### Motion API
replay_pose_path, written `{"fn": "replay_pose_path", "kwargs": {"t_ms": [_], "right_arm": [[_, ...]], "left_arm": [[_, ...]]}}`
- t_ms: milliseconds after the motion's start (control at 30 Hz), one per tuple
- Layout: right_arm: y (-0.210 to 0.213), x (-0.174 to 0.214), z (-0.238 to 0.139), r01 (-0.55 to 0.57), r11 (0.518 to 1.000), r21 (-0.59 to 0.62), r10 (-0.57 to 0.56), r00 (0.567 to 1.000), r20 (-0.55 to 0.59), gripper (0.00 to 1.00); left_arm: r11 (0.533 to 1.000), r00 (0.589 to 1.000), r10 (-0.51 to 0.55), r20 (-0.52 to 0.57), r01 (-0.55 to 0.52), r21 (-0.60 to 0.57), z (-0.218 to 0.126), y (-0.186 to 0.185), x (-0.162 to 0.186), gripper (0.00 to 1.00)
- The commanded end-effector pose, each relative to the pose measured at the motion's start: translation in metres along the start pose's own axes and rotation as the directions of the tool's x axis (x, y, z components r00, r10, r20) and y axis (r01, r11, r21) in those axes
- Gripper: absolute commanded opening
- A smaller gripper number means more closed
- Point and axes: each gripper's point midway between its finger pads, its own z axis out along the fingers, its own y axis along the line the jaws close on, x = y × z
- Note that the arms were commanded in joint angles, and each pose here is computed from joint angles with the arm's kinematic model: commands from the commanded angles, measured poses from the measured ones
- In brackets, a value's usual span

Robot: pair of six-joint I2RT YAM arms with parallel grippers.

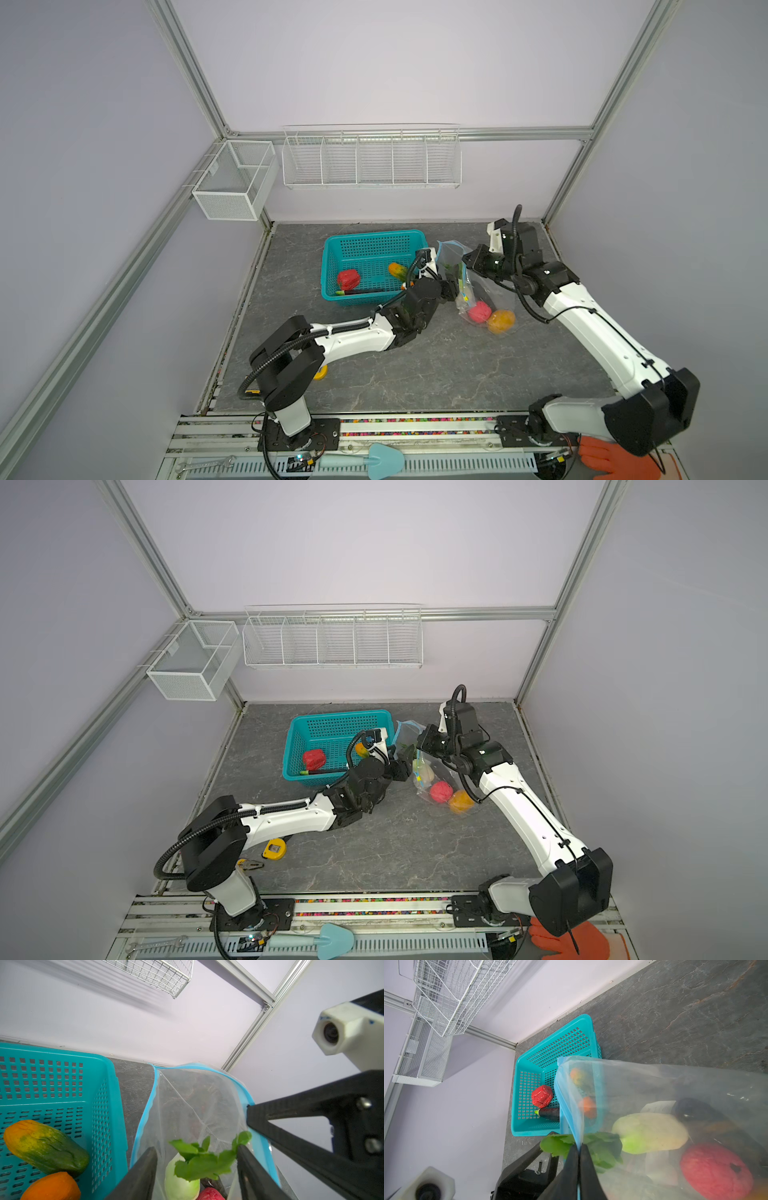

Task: Place the food in the zip-top bag and seal the zipper
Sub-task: 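Lower the white radish into the bag and open the left gripper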

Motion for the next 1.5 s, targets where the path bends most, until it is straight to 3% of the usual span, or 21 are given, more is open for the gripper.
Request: {"fn": "replay_pose_path", "kwargs": {"t_ms": [0, 200, 433, 633, 867, 1000, 1300, 1467], "right_arm": [[0.005, -0.006, -0.010, -0.006, 1.000, -0.025, 0.007, 1.000, 0.028, 0.07], [0.001, -0.008, -0.008, -0.005, 1.000, -0.015, 0.005, 1.000, 0.023, 0.07], [-0.003, -0.013, -0.007, -0.016, 1.000, -0.017, 0.017, 1.000, 0.022, 0.07], [-0.002, -0.013, -0.002, -0.023, 0.999, -0.028, 0.023, 1.000, 0.010, 0.07], [-0.001, -0.015, -0.006, -0.020, 0.999, -0.035, 0.021, 1.000, 0.021, 0.07], [-0.001, -0.016, -0.008, -0.021, 0.999, -0.035, 0.022, 0.999, 0.025, 0.07], [-0.003, -0.016, -0.010, -0.022, 0.999, -0.031, 0.023, 0.999, 0.029, 0.07], [-0.004, -0.015, -0.010, -0.022, 0.999, -0.028, 0.023, 0.999, 0.024, 0.07]], "left_arm": [[1.000, 1.000, -0.028, -0.003, 0.028, 0.007, -0.009, -0.003, -0.008, 0.61], [0.996, 0.997, -0.077, -0.018, 0.076, -0.041, -0.015, 0.012, -0.026, 0.69], [0.970, 0.964, -0.239, -0.117, 0.231, -0.080, -0.002, 0.049, -0.030, 0.66], [0.950, 0.930, -0.274, -0.244, 0.302, 0.084, 0.017, 0.021, -0.016, 0.62], [0.934, 0.885, -0.314, -0.345, 0.353, 0.056, 0.034, 0.030, 0.014, 0.49], [0.933, 0.879, -0.314, -0.357, 0.356, 0.054, 0.038, 0.030, 0.018, 0.39], [0.938, 0.886, -0.299, -0.354, 0.342, 0.065, 0.036, 0.028, 0.014, 0.36], [0.944, 0.896, -0.275, -0.350, 0.320, 0.077, 0.038, 0.026, 0.010, 0.41]]}}
